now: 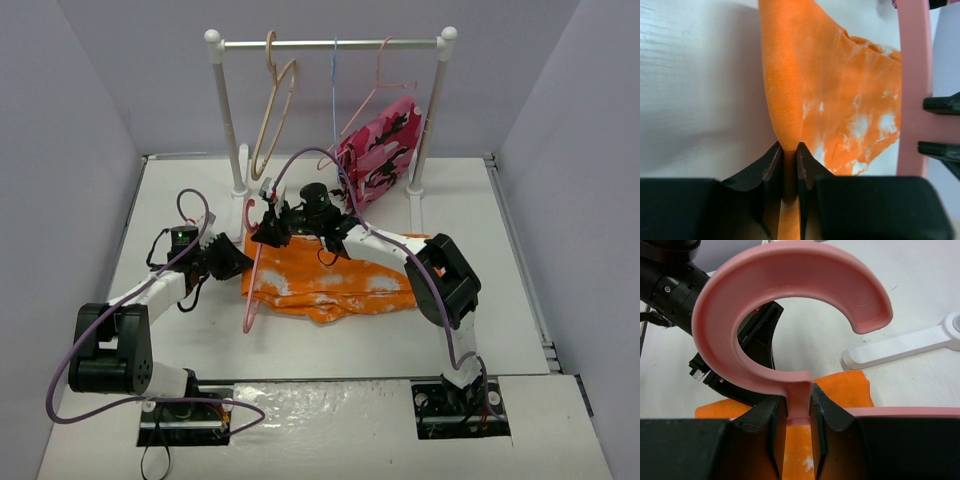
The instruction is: Place the trousers on the hanger
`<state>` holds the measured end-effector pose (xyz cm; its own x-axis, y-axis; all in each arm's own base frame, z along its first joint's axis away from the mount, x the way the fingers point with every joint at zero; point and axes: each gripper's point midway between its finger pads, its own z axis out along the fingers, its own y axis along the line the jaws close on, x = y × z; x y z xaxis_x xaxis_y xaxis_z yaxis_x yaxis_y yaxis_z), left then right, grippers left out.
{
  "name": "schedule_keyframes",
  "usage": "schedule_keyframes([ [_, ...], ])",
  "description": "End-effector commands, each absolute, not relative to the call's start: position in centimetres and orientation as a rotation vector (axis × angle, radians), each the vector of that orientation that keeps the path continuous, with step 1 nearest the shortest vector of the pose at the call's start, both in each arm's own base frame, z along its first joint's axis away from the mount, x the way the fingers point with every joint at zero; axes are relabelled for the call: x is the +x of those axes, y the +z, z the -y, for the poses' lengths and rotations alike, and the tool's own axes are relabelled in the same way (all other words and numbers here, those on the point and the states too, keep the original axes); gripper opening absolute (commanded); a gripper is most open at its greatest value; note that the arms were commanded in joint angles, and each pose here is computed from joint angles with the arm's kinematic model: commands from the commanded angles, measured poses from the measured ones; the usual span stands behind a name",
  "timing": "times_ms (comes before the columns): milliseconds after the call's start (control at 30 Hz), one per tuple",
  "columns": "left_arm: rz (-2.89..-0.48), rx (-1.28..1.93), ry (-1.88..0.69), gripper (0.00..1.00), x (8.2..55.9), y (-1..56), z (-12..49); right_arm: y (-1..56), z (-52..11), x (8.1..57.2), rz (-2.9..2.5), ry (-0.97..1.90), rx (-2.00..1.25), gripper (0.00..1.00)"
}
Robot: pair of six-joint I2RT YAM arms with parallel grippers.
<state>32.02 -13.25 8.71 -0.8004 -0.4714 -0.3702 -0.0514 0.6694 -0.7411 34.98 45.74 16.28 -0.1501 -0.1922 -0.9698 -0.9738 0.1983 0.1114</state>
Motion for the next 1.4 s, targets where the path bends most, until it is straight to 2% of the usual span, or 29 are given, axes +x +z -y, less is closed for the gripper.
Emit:
schedule_keyframes([
  [0, -2.218, -0.268, -1.074, 0.0, 33.8, 13.2, 14.0, 24.7, -45.6, 34.2, -1.316, 1.085, -1.14, 0.0],
  [600, -2.253, 0.034, -0.962, 0.0, 31.5, 24.3, 12.5, 25.8, -43.0, 29.5, -1.276, 1.165, -1.238, 0.0],
  [1133, -2.093, 0.198, -0.949, 0.0, 31.0, 32.8, 12.2, 24.8, -40.9, 27.7, -1.266, 1.185, -1.288, 0.0],
  [1367, -2.055, 0.219, -0.952, 0.0, 30.9, 34.8, 12.4, 24.4, -40.5, 27.3, -1.266, 1.193, -1.288, 0.0],
])
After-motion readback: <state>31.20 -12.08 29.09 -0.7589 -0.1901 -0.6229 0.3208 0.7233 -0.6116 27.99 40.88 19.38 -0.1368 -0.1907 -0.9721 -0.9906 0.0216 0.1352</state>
